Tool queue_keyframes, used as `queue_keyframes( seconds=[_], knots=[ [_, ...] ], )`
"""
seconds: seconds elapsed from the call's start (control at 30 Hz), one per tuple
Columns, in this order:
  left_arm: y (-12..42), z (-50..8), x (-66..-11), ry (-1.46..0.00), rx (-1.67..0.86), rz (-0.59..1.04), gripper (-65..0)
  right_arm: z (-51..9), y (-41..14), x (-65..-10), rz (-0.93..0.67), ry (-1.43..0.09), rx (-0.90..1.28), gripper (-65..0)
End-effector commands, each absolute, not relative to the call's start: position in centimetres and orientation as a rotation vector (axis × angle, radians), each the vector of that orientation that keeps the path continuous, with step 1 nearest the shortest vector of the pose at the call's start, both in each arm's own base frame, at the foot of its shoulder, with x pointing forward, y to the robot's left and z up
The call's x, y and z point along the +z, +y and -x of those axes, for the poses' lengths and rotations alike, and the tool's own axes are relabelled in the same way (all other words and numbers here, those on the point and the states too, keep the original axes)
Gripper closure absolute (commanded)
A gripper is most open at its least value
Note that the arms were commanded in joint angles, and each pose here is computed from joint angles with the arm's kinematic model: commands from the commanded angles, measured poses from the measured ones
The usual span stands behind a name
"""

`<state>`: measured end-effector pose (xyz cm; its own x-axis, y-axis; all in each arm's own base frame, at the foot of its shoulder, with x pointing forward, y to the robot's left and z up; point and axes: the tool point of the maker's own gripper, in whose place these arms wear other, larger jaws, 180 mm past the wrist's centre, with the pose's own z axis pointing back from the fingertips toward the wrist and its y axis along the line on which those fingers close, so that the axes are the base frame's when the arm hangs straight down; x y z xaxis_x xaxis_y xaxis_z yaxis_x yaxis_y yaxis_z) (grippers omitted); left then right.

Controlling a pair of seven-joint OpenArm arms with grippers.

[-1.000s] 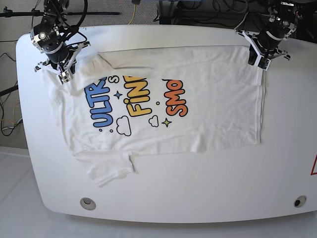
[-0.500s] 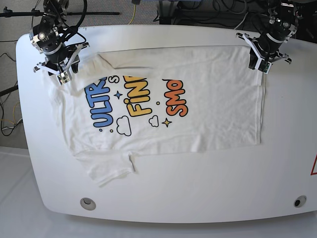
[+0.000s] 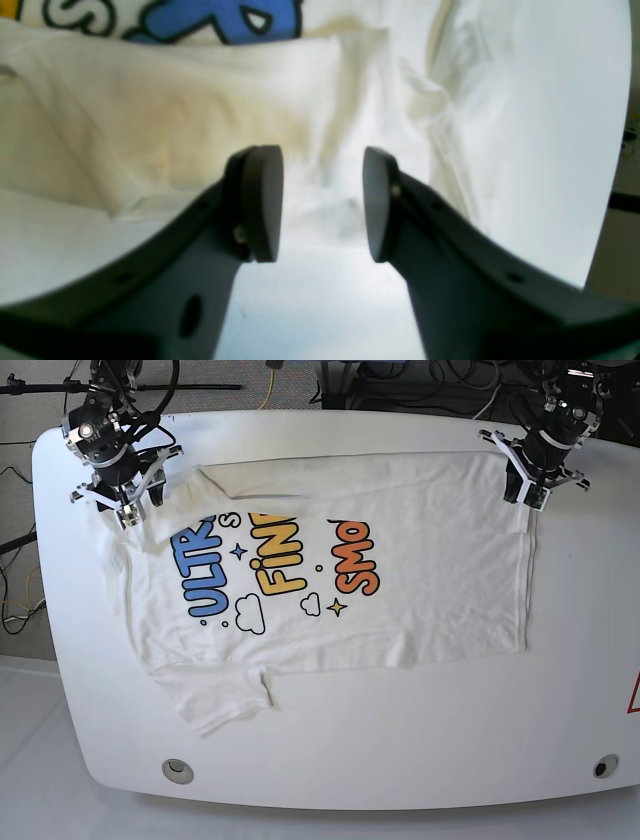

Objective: Fold the T-shirt properly
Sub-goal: 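Open both grippers and move them down the shirt toward the print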

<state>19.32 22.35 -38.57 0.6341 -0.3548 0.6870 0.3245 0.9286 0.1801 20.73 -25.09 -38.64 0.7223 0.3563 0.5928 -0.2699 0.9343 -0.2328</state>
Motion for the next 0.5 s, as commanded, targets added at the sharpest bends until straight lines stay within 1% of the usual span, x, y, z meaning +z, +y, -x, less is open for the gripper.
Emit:
queue_keyframes(
  seconds=[0.0,0.3,0.37,0.47],
  knots=[
    [22.3,-20.5,-37.3,-0.846,-0.397,-0.043,0.0,-22.9,-24.9,-36.6,0.147,-0.761,0.353,-20.5],
    [22.4,-20.9,-37.1,-0.847,-0.391,-0.044,0.0,-25.1,-24.9,-35.2,0.158,-0.818,0.344,-12.4],
    [22.4,-20.4,-37.4,-0.837,-0.393,-0.045,0.0,-25.0,-25.2,-35.4,0.169,-0.802,0.347,-7.1],
    [22.3,-20.2,-37.4,-0.834,-0.398,-0.044,0.0,-25.3,-25.3,-35.3,0.172,-0.804,0.347,-2.2]
  ],
)
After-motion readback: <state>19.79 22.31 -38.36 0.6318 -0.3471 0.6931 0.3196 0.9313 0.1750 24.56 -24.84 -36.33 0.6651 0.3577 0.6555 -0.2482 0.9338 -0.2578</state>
